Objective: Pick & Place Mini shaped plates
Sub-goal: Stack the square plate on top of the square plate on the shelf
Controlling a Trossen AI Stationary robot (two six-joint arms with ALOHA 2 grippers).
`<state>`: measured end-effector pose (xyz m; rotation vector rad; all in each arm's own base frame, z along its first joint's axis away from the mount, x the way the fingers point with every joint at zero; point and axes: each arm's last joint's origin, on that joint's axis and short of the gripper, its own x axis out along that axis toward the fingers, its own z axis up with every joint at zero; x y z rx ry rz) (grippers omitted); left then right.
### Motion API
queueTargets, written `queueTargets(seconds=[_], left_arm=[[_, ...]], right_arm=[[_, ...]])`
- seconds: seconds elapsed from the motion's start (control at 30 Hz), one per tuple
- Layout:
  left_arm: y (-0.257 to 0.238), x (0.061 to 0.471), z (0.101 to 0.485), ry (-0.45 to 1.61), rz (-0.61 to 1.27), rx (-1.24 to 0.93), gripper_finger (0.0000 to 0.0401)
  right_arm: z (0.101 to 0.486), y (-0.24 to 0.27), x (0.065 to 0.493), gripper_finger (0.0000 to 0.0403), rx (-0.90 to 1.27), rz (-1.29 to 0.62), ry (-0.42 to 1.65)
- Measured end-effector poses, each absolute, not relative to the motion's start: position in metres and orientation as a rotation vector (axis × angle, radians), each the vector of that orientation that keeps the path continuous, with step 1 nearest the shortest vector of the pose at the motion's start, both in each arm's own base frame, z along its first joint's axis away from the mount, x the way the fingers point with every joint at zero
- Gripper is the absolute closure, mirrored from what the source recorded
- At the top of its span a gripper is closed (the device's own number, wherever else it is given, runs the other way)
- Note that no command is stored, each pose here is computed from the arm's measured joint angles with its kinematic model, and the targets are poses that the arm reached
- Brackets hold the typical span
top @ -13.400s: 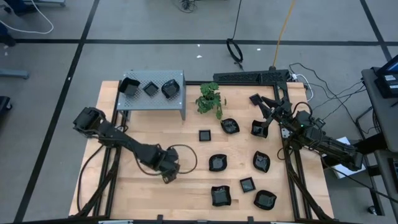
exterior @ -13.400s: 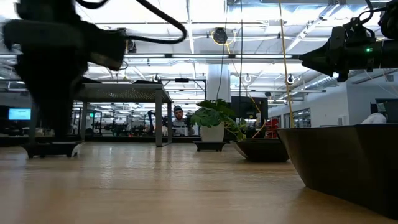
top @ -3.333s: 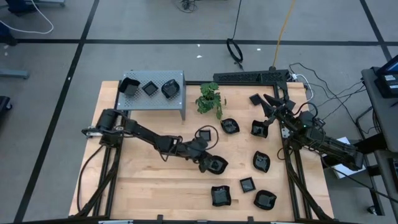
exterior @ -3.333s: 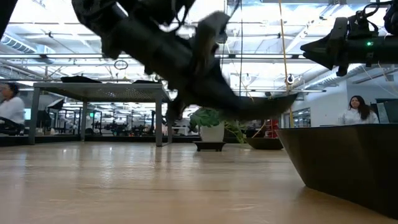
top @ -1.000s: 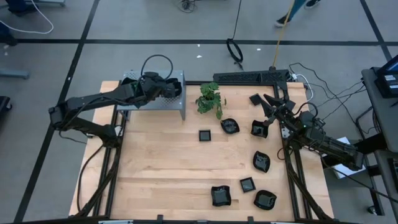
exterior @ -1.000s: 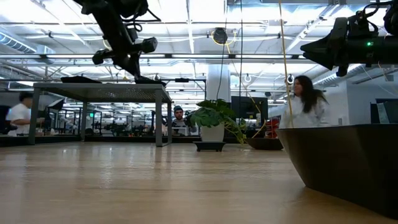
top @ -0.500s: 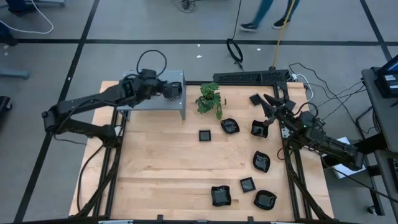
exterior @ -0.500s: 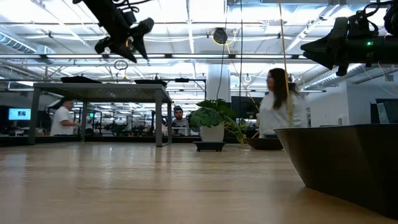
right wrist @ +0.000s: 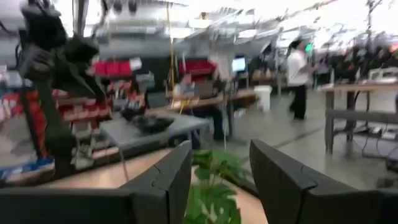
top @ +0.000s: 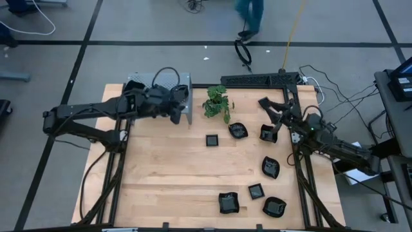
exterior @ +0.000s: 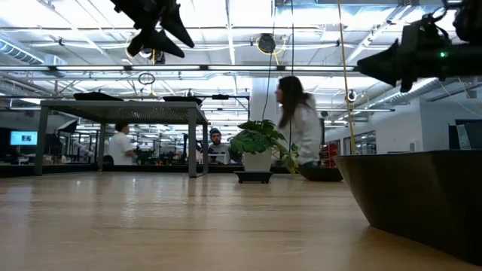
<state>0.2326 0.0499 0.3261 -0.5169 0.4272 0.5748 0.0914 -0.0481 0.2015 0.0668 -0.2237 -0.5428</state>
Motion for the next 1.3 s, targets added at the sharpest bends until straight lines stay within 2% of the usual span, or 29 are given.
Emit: queueTargets(seconds=[0.3,0.67,0.9,1.17,1.3], left_arm=[[0.015,0.241,0.325,0.452,0.432,-0.484,0.0242],[-0.029,0.278,0.307,0.472,0.203,-0.169,0.0242],[-0.045,0.316,0.264,0.551,0.186,-0.042,0.0237],[-0.051,0.35,0.195,0.714,0.163,0.137,0.0186],[-0.046,0.363,0.164,0.76,0.147,0.23,0.0179]], right_arm=[[0.204,-0.057,0.122,0.025,0.09,-0.374,0.074],[0.199,-0.057,0.155,0.025,-0.033,-0.254,0.274],[0.197,-0.049,0.159,0.025,-0.052,-0.258,0.314],[0.191,-0.044,0.158,0.025,-0.058,-0.271,0.384],[0.191,-0.043,0.158,0.025,-0.055,-0.267,0.382]])
